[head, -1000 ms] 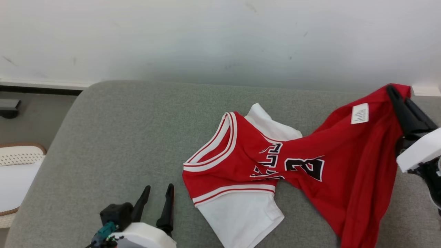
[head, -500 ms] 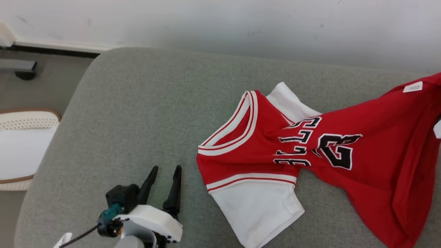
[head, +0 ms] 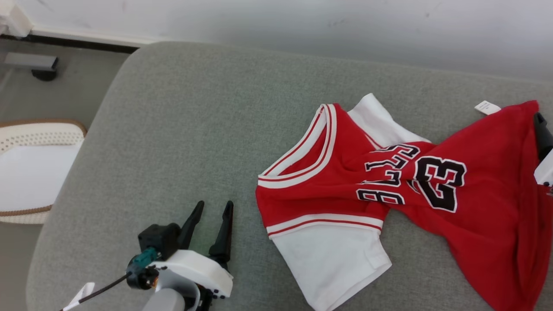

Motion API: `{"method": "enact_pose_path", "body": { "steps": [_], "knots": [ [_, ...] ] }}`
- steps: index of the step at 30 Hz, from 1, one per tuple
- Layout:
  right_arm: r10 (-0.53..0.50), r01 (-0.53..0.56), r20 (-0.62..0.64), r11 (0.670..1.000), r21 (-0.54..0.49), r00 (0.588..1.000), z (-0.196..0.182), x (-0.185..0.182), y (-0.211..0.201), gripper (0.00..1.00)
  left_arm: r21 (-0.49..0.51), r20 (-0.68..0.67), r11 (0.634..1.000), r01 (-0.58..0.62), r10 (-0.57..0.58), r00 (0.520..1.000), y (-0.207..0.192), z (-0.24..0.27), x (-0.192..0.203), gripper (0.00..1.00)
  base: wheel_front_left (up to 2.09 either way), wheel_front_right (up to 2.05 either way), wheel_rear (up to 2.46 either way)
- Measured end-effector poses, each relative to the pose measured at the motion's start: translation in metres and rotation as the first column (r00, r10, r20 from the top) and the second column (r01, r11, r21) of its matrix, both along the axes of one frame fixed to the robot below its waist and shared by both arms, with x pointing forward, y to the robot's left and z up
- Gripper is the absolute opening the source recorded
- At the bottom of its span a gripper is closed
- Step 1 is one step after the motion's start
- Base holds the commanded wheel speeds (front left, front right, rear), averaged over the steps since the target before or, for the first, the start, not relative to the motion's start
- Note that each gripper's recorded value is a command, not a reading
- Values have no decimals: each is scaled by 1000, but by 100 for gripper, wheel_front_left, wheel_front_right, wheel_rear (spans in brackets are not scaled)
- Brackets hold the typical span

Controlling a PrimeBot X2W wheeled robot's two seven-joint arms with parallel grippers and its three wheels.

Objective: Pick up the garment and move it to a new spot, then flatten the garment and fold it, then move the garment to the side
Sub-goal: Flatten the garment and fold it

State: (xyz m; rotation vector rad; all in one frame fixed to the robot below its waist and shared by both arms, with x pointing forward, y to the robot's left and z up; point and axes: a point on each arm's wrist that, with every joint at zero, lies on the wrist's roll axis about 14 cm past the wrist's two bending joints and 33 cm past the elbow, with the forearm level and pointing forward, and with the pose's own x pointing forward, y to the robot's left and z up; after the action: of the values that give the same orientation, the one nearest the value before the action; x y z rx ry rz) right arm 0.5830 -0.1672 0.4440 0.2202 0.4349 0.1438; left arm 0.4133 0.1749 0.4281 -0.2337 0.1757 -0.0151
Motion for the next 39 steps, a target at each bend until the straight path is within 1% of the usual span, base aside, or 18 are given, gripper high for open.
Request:
{"method": "enact_pose_path", "body": {
  "steps": [2, 3, 5, 7, 9, 11, 13, 18, 20, 22, 25, 28, 33, 39],
  "knots": [
    [-3, 3, 13, 1000, 22, 1000, 11, -8, -1, 100, -5, 18, 1000, 5, -5, 1000, -3, 6, -1, 100, 0, 0, 0],
    [5, -6, 31, 1000, 15, 1000, 19, -11, -2, 100, -7, 26, 1000, 8, -7, 1000, -5, 9, -1, 100, 0, 0, 0],
    [27, -27, 102, 1000, -4, 994, 40, -18, -5, 100, -11, 36, 1000, 16, -16, 999, -9, 13, -4, 100, 0, 0, 0],
    [45, -50, 179, 999, 23, 983, 61, -29, -1, 100, -9, 54, 1000, 25, -25, 998, -14, 19, -4, 100, 0, 0, 0],
    [61, -71, 241, 997, 33, 969, 75, -44, -1, 100, -15, 72, 999, 32, -31, 997, -18, 25, -5, 100, 0, 0, 0],
    [49, -66, 292, 997, 48, 955, 86, -61, -12, 100, -17, 82, 999, 43, -41, 996, -23, 28, -6, 100, 0, 0, 0],
    [25, -46, 329, 997, 57, 944, 88, -83, -27, 100, -19, 91, 998, 56, -54, 994, -28, 31, -8, 100, 0, 0, 0],
    [-25, -4, 305, 996, 93, 952, 56, -148, -45, 100, -25, 113, 997, 73, -70, 991, -36, 38, -11, 100, 0, 0, 0],
    [-9, -12, 306, 998, 69, 952, 48, -169, -45, 100, -23, 114, 995, 94, -91, 989, -42, 38, -12, 100, 0, 0, 0],
    [-52, 24, 294, 995, 98, 954, 38, -187, -49, 100, -23, 114, 994, 105, -102, 988, -46, 38, -13, 100, 0, 0, 0],
    [-96, 72, 242, 992, 107, 965, 17, -210, -54, 100, -23, 115, 993, 118, -115, 987, -50, 38, -14, 100, 0, 0, 0],
    [-117, 91, 172, 984, 152, 978, -3, -224, -42, 100, -20, 116, 991, 131, -128, 985, -53, 38, -14, 100, 0, 0, 0],
    [-55, 46, 54, 987, 156, 997, -31, -235, -13, 100, -14, 108, 991, 137, -134, 985, -54, 35, -14, 100, 0, 0, 0],
    [7, -3, -24, 990, 138, 1000, -50, -235, 9, 100, -17, 91, 993, 120, -118, 989, -47, 29, -14, 100, 0, 0, 0]
  ]
}}
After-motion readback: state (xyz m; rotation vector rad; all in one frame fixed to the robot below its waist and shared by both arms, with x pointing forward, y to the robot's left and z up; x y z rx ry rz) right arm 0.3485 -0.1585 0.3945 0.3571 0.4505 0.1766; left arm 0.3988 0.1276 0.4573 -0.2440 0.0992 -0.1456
